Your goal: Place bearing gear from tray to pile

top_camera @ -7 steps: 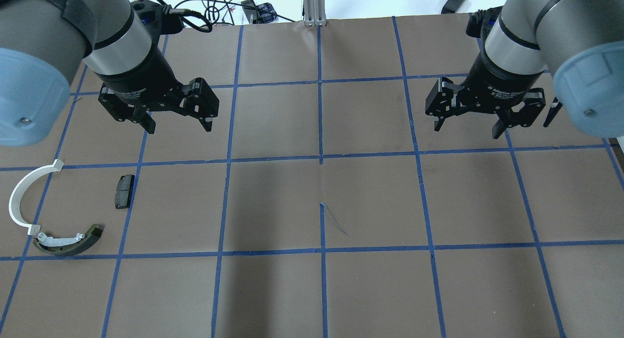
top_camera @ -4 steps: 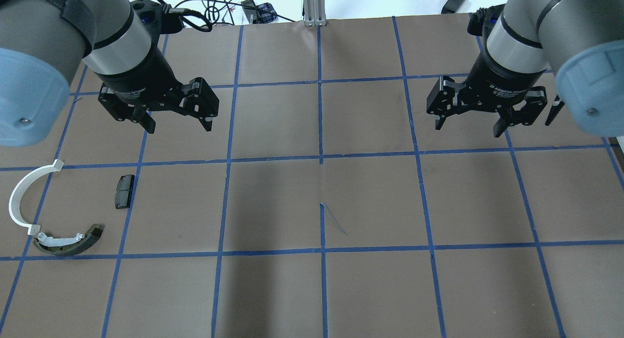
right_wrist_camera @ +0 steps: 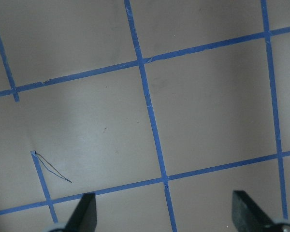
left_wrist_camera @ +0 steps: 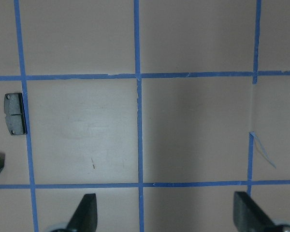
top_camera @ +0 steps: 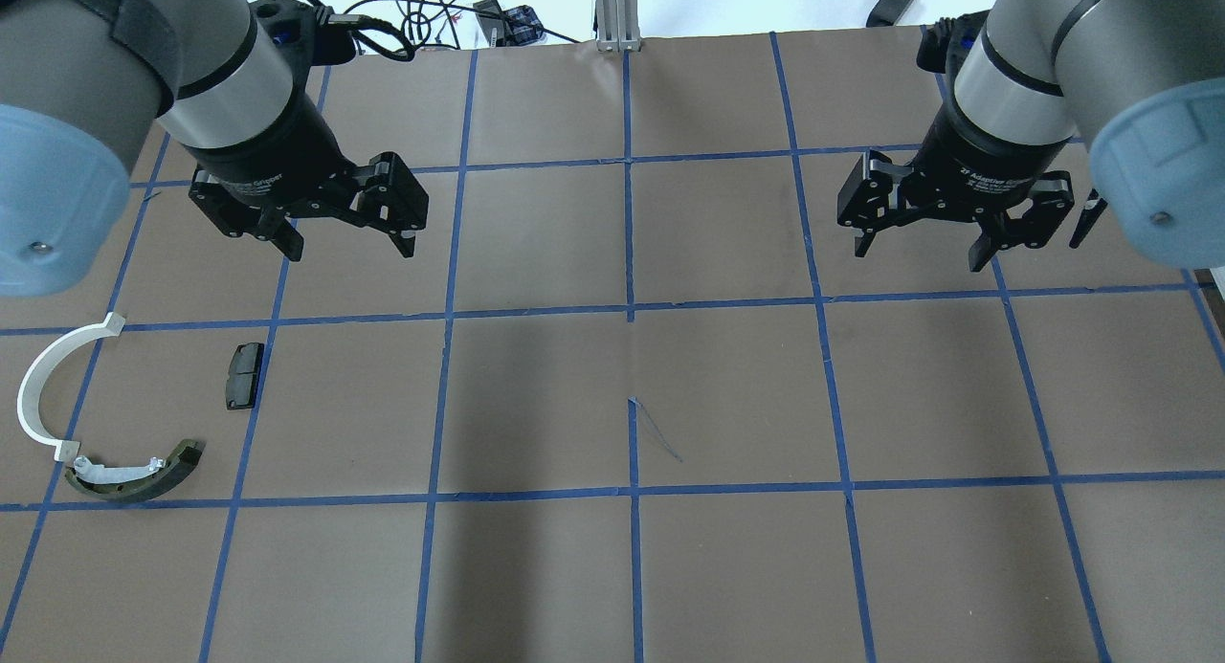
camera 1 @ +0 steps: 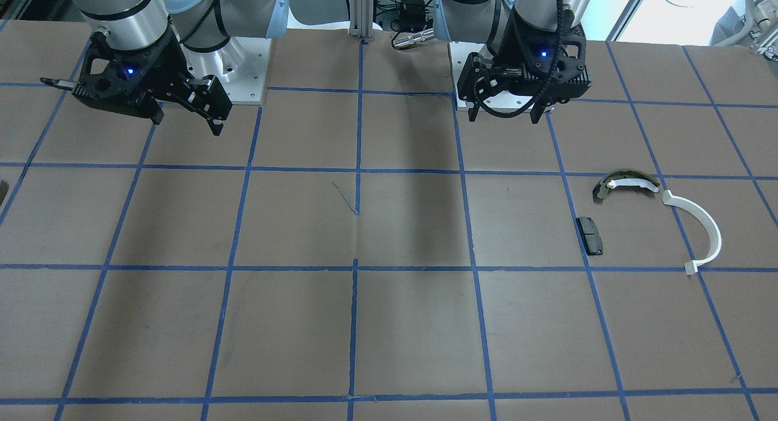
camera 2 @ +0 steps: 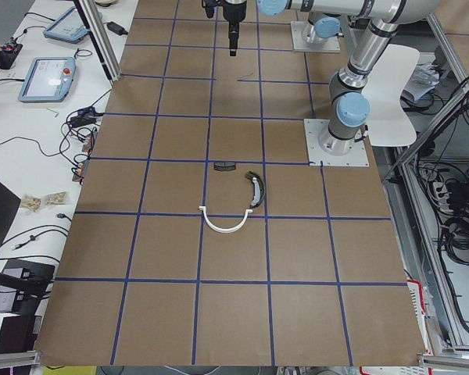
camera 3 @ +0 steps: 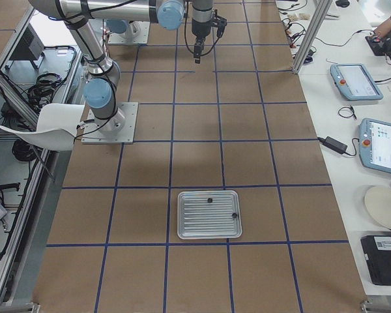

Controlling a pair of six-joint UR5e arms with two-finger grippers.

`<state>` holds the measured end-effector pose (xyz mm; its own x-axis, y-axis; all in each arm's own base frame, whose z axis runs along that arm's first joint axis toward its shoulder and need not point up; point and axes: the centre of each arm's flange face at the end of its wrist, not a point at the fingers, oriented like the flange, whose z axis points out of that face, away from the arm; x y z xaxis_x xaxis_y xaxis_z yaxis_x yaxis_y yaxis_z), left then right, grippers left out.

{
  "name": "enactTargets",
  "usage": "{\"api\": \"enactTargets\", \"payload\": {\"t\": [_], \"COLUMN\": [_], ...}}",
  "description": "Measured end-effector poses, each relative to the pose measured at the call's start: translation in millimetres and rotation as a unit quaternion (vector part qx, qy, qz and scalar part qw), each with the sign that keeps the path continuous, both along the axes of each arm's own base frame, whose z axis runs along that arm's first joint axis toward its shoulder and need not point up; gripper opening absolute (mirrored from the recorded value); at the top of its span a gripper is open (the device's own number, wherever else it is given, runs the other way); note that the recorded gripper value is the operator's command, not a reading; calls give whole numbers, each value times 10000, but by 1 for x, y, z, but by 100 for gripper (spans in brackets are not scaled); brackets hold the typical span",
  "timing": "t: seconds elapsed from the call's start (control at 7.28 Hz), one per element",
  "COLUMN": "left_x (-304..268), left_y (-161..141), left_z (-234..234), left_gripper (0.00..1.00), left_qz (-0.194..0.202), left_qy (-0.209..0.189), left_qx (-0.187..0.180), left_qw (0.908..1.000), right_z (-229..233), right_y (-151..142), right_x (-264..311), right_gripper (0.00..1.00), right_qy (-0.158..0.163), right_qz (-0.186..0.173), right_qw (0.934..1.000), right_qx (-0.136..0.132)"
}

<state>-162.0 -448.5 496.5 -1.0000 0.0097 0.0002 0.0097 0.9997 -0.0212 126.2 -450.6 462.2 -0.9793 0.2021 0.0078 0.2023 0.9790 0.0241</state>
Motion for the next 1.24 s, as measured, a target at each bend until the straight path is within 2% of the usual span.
{"api": "enactTargets", "payload": {"t": [0.82, 0.96, 1.24], "left_x": [5, 5, 5], "left_y": [-3, -3, -3], "left_z": [-8, -9, -12], "left_gripper": [100, 100, 100], "left_qz": [9, 17, 29], "left_qy": [-37, -37, -33], "left_qx": [-71, -61, -20], "left_qw": [10000, 10000, 10000], "right_z": [-4, -4, -9], "right_y": [-5, -9, -22], "right_x": [-10, -22, -82], "right_gripper": [100, 100, 100], "right_qy": [-23, -34, -61], "right_qz": [-61, -34, 305], "right_qw": [10000, 10000, 9995], "right_qx": [35, 29, 76]}}
